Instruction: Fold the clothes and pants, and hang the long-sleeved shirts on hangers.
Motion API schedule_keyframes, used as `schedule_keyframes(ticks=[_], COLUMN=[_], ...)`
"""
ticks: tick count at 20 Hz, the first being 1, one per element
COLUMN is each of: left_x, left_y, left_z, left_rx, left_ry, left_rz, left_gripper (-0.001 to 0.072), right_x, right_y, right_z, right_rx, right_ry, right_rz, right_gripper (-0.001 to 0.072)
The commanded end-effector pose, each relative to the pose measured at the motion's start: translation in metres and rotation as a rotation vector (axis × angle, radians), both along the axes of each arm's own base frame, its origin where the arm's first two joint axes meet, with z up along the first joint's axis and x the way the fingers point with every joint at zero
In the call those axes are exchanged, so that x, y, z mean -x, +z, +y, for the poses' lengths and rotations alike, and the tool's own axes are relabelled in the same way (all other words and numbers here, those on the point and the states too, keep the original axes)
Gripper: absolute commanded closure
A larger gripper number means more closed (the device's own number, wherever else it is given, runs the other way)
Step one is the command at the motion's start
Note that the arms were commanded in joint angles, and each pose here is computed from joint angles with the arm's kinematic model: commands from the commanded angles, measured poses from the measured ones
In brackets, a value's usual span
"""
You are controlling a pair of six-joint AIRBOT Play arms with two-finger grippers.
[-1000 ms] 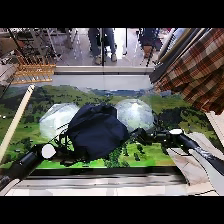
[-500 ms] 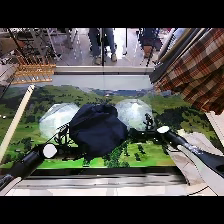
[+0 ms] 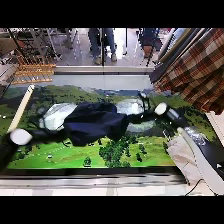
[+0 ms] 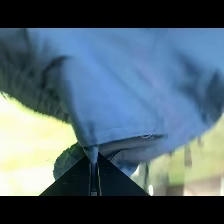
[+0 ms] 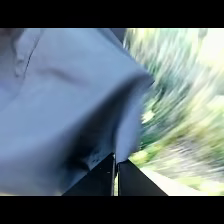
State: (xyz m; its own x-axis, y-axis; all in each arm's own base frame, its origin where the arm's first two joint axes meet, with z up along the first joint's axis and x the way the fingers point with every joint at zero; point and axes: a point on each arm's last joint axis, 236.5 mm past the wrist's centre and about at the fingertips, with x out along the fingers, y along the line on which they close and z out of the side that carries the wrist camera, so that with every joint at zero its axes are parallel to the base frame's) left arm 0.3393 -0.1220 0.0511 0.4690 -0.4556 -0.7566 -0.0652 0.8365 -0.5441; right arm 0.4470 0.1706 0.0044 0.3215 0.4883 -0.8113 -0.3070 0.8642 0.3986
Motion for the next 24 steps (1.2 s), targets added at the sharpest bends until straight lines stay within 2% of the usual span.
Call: schedule_keyframes(ticks=[1, 4, 7, 9, 10, 11, 12, 13, 14, 15, 18, 22, 23, 24], left_x=[-0.024, -0.029, -0.012, 0.007, 0.014, 0.021, 0.028, 0.036, 0.044, 0.054, 0.095, 0.118, 0.117, 0.118], left_y=[0.053, 0.063, 0.035, 0.012, 0.000, -0.012, -0.023, -0.033, -0.041, -0.048, -0.070, -0.094, -0.099, -0.103], left_z=[0.065, 0.067, 0.048, 0.034, 0.029, 0.028, 0.031, 0.036, 0.043, 0.046, 0.046, 0.032, 0.029, 0.027], left_rx=[-0.057, -0.091, -0.097, -0.086, -0.088, -0.103, -0.117, -0.131, -0.146, -0.140, -0.108, -0.025, 0.001, 0.019], left_ry=[0.032, -0.061, -0.214, -0.312, -0.342, -0.359, -0.344, -0.320, -0.308, -0.297, -0.249, -0.114, -0.072, -0.048], left_rz=[-0.069, -0.063, 0.040, 0.150, 0.198, 0.236, 0.279, 0.324, 0.352, 0.377, 0.450, 0.453, 0.450, 0.449], left_gripper=[0.0705, 0.0705, 0.0702, 0.0692, 0.0575, 0.0352, 0.0285, 0.0283, 0.0283, 0.0283, 0.0204, 0.0196, 0.0162, 0.0072], right_x=[-0.019, -0.001, 0.061, 0.095, 0.109, 0.120, 0.129, 0.131, 0.131, 0.132, 0.138, 0.131, 0.131, 0.133], right_y=[0.082, 0.139, 0.125, 0.103, 0.091, 0.080, 0.066, 0.051, 0.036, 0.024, -0.007, -0.040, -0.049, -0.058], right_z=[-0.048, -0.039, -0.028, -0.022, -0.014, -0.008, -0.006, -0.008, -0.011, -0.017, -0.038, -0.054, -0.057, -0.058], right_rx=[0.308, 0.318, 0.262, 0.196, 0.137, 0.090, 0.065, 0.057, 0.038, 0.011, -0.137, -0.353, -0.383, -0.412], right_ry=[0.159, 0.318, 0.542, 0.607, 0.631, 0.634, 0.634, 0.606, 0.567, 0.521, 0.361, 0.030, -0.041, -0.094], right_rz=[-0.153, -0.210, -0.027, 0.127, 0.188, 0.245, 0.294, 0.323, 0.349, 0.377, 0.462, 0.538, 0.556, 0.571], right_gripper=[0.0704, 0.0704, 0.0702, 0.0701, 0.0699, 0.0615, 0.0437, 0.0330, 0.0304, 0.0304, 0.0304, 0.0304, 0.0304, 0.0302])
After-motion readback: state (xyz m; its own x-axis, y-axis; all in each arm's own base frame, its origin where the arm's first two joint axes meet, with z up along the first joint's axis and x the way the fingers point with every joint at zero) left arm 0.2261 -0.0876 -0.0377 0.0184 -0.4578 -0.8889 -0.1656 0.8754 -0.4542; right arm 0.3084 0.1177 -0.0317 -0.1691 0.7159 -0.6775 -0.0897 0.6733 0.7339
